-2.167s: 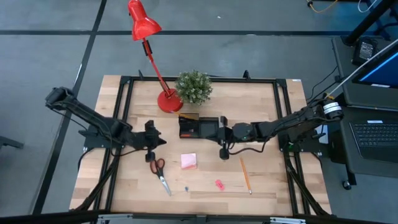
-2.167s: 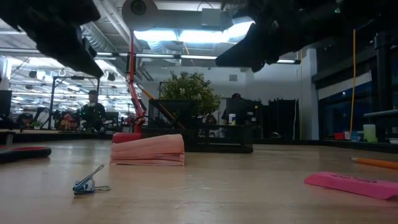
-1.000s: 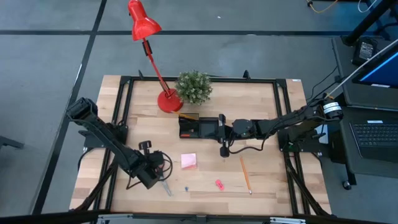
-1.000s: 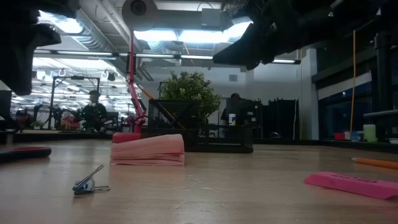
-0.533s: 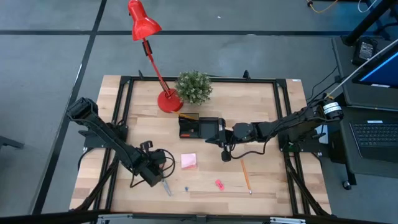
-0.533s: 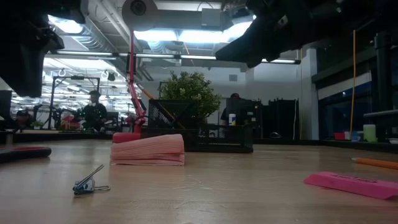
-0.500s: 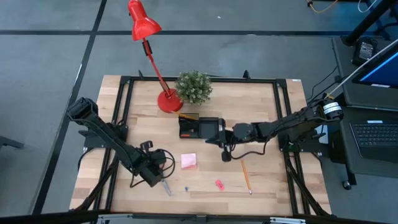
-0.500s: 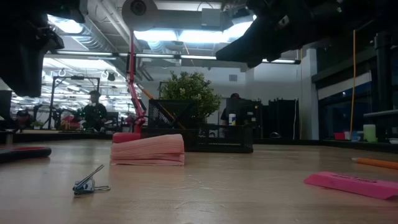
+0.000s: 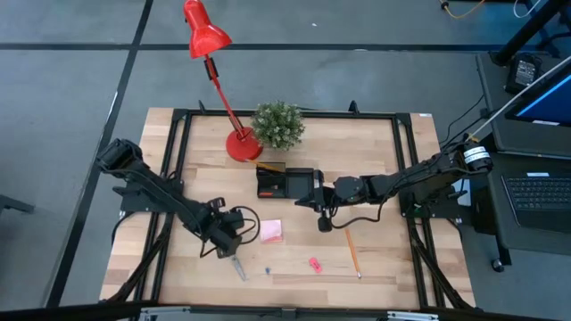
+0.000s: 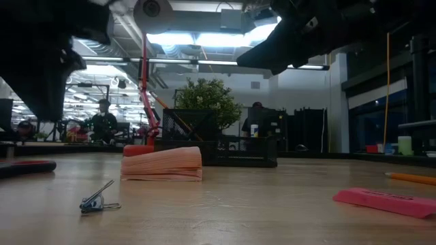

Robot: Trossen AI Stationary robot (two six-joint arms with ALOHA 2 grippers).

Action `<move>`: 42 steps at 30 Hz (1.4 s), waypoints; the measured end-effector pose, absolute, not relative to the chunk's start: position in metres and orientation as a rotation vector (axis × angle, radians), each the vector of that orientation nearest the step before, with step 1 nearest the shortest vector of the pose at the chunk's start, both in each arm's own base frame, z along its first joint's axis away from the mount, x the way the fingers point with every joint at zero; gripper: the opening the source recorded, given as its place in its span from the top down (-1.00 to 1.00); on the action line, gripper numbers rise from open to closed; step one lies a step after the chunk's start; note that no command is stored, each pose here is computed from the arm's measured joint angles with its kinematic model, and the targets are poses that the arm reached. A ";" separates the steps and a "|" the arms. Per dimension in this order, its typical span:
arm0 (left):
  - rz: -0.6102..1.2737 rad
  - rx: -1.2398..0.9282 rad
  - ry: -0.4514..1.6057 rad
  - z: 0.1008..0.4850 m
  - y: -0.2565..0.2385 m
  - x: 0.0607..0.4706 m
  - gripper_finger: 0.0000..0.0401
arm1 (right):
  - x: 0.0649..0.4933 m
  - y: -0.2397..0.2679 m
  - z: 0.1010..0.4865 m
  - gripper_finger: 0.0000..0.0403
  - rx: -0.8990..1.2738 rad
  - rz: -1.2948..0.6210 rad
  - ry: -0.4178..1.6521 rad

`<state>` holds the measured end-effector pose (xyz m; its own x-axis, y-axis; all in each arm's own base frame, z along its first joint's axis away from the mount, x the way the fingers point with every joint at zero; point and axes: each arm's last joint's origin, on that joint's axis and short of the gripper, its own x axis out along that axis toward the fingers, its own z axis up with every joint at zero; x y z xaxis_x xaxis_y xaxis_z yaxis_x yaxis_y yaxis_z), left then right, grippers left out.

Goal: Pick and place office supplies into organizer
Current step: Put the black scissors into the black desk organizer

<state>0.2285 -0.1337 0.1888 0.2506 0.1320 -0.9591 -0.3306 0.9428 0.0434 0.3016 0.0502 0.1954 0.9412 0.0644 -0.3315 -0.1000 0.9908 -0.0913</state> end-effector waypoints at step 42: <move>0.238 -0.189 1.368 0.139 -0.119 0.229 0.45 | 0.301 0.050 0.195 0.99 -0.111 0.084 0.341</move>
